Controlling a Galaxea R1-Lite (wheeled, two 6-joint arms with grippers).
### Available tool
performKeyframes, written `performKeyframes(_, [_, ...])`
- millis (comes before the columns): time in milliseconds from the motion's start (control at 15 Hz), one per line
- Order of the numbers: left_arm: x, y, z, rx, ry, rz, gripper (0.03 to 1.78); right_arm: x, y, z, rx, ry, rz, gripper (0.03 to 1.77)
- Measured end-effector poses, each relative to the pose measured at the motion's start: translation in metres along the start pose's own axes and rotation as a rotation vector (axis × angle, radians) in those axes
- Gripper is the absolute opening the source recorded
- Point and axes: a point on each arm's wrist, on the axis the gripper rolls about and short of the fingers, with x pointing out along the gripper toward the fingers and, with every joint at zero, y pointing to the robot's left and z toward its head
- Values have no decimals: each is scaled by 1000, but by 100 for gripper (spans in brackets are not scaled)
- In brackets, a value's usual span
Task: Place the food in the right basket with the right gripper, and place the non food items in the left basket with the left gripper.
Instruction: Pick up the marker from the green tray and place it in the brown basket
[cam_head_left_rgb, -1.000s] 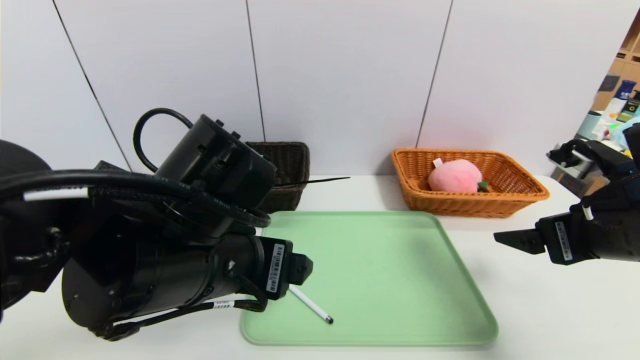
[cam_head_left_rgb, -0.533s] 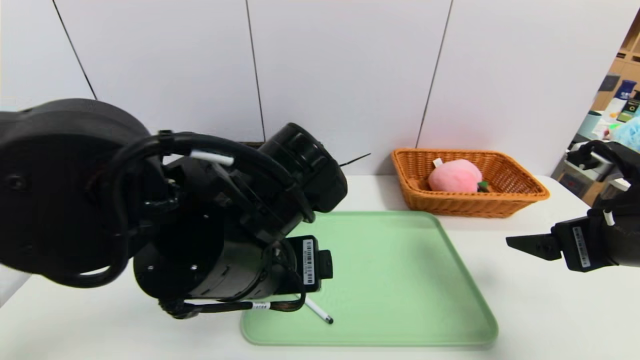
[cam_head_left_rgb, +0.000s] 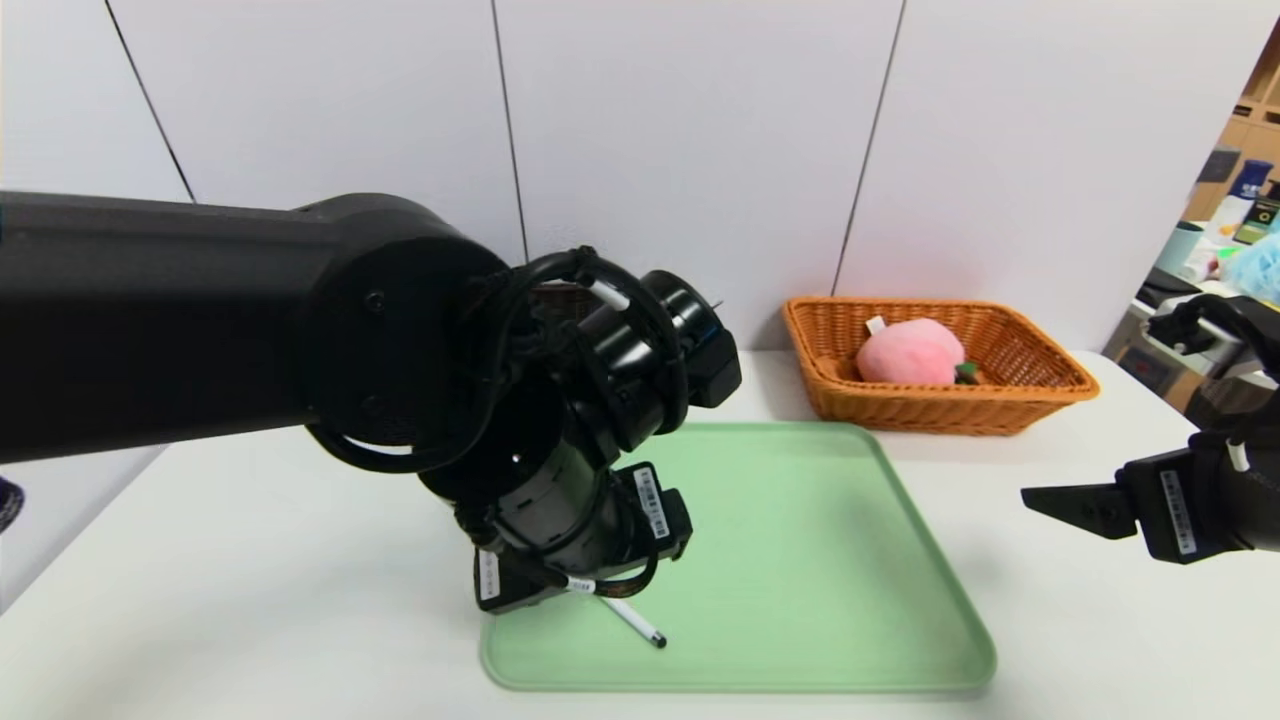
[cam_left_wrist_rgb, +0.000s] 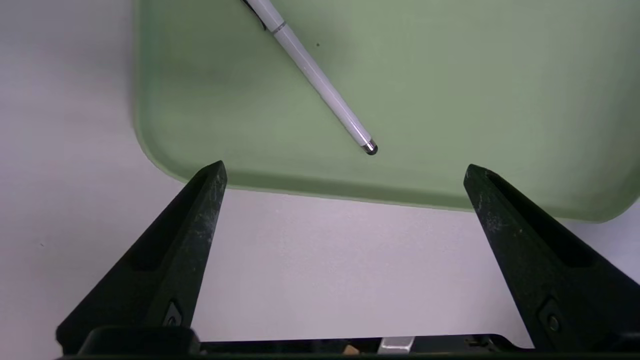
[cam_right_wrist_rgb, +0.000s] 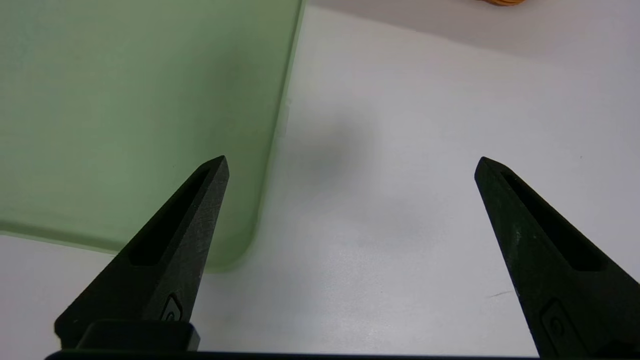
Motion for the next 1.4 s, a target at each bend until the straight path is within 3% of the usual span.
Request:
performKeyframes(267, [13, 0, 5, -87, 82, 32, 169, -2, 0, -1, 1, -9, 0, 170])
performKeyframes(867, [45, 3, 17, -151, 115, 108, 169, -3, 2, 0, -8, -14, 11, 170])
performKeyframes(1400, [61, -1, 25, -169, 129, 121, 169, -2, 2, 0, -9, -11, 16, 170])
